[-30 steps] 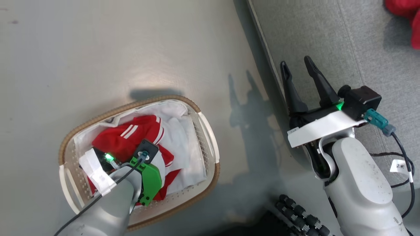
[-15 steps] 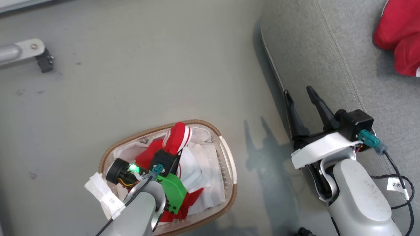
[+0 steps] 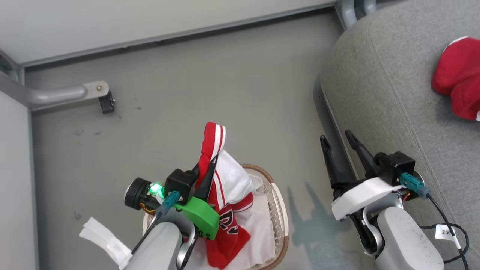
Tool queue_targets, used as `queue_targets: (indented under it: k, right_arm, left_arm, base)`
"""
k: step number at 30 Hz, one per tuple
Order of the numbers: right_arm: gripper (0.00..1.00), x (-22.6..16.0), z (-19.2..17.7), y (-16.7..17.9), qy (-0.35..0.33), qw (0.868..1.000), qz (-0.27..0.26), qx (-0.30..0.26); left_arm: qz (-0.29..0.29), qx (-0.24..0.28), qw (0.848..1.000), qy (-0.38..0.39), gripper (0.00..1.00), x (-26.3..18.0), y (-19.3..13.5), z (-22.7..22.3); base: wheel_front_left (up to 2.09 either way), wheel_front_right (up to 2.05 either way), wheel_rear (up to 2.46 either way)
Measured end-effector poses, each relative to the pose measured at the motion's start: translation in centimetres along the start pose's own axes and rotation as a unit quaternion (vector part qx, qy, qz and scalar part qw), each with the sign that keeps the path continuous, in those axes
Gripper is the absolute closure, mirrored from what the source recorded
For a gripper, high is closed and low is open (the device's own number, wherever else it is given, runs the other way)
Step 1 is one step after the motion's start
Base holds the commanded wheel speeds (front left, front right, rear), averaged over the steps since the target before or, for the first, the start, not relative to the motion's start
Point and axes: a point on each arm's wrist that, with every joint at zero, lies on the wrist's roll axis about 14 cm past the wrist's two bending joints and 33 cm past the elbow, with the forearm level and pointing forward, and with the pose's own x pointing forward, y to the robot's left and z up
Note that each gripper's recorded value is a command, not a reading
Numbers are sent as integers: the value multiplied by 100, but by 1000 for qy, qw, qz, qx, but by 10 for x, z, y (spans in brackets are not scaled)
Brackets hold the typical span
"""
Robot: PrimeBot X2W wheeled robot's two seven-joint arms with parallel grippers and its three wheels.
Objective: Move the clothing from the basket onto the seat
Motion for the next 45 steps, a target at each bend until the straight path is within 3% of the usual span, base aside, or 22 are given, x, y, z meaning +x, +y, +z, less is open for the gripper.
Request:
queue_targets:
  k: [9, 18, 25, 28, 29, 32, 39, 45]
  right_arm:
    - [0, -15, 14, 17, -17, 1000, 19, -4]
    - [0, -32, 14, 29, -16, 999, 32, -3]
    - [0, -36, 13, 67, -17, 996, 88, -8]
    - [0, -39, 13, 100, -16, 990, 139, -11]
    - [0, -43, 17, 131, -23, 982, 189, -8]
    - [0, -47, 31, 169, -40, 966, 255, -3]
    - [0, -46, 39, 208, -48, 944, 327, -18]
    - [0, -31, 40, 224, -47, 936, 348, -36]
  left_arm:
    - [35, 10, 993, -108, 100, -21, 11, 73]
    - [29, 32, 979, -198, 100, -38, 2, 137]
    - [19, 50, 969, -242, 100, -46, -6, 171]
    - [18, 52, 966, -252, 100, -48, -9, 178]
    - [13, 53, 965, -256, 100, -49, -12, 181]
    - [9, 54, 965, -255, 100, -49, -14, 181]
    - [13, 50, 966, -253, 100, -51, -13, 180]
    - [6, 49, 965, -256, 100, -53, -18, 182]
  base:
    - [0, 0, 0]
    - [0, 0, 0]
    - [0, 0, 0]
    - [0, 0, 0]
    - [0, 0, 0]
    - [0, 0, 0]
    - [0, 0, 0]
    - [0, 0, 0]
